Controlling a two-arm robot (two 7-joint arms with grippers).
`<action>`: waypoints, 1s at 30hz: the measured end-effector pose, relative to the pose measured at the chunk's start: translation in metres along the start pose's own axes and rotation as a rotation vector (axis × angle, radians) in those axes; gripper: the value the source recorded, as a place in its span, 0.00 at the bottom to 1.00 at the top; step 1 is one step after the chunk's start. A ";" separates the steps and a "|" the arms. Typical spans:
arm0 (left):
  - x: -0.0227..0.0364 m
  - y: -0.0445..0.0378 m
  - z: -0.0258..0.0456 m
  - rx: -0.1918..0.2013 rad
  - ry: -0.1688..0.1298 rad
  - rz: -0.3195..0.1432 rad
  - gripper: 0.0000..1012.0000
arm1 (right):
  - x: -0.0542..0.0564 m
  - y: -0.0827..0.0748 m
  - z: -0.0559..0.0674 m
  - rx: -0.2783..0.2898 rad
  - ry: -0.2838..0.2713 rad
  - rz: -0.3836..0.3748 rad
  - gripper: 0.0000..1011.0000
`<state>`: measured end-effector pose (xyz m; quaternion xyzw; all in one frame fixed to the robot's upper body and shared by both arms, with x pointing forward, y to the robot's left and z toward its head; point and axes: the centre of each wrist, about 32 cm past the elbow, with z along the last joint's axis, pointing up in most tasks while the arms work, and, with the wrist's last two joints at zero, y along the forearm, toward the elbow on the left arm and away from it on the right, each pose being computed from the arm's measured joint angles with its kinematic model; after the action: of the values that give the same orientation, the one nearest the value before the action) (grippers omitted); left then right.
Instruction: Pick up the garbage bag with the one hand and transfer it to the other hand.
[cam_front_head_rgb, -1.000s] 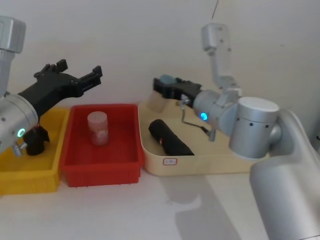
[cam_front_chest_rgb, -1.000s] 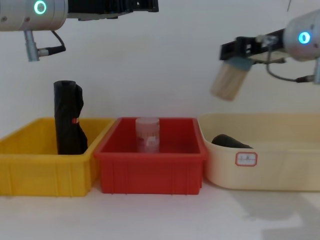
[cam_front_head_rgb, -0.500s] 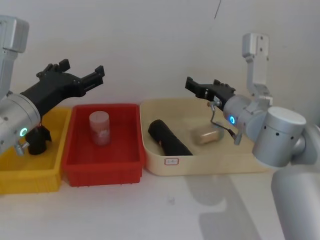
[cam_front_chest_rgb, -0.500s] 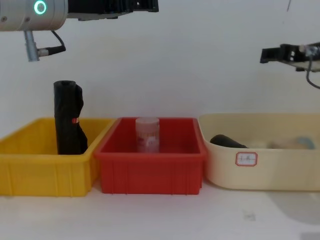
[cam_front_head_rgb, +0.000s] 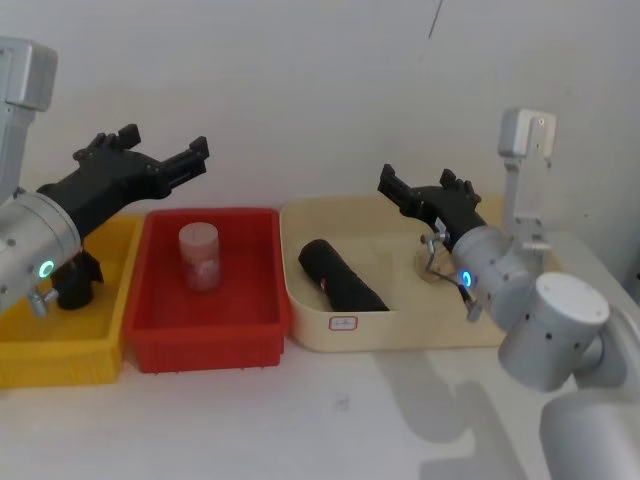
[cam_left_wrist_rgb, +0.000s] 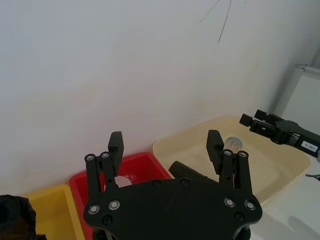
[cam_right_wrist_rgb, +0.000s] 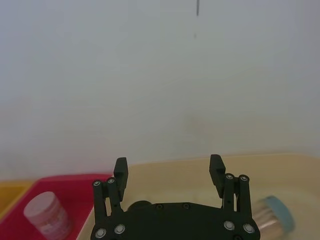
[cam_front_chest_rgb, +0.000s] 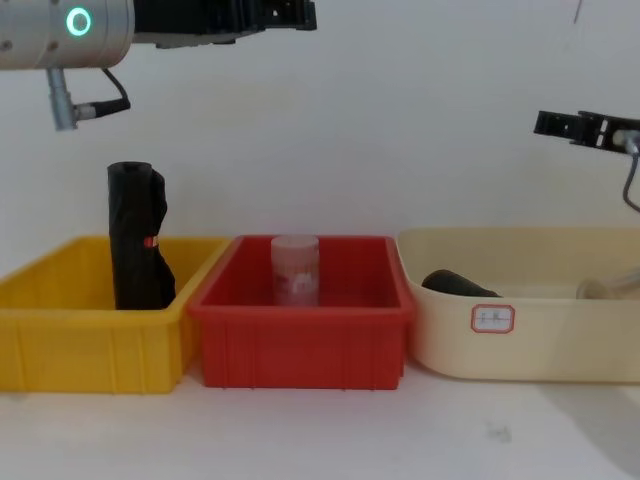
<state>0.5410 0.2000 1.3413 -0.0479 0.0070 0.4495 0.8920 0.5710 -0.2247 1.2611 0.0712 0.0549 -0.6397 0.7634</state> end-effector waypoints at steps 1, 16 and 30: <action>0.0002 0.0002 -0.0005 0.001 0.002 -0.001 0.99 | -0.001 -0.002 -0.004 0.006 0.001 0.004 0.99; 0.0088 0.0026 -0.0141 0.066 0.072 -0.039 0.99 | -0.009 -0.036 -0.039 0.121 0.029 0.155 0.99; 0.0127 0.0015 -0.0205 0.107 0.103 -0.071 0.99 | -0.007 -0.059 -0.049 0.128 0.018 0.347 0.99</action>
<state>0.5480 0.2092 1.3201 -0.0234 0.0750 0.4135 0.9071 0.5120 -0.2191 1.2114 0.1339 0.0077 -0.4999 0.8556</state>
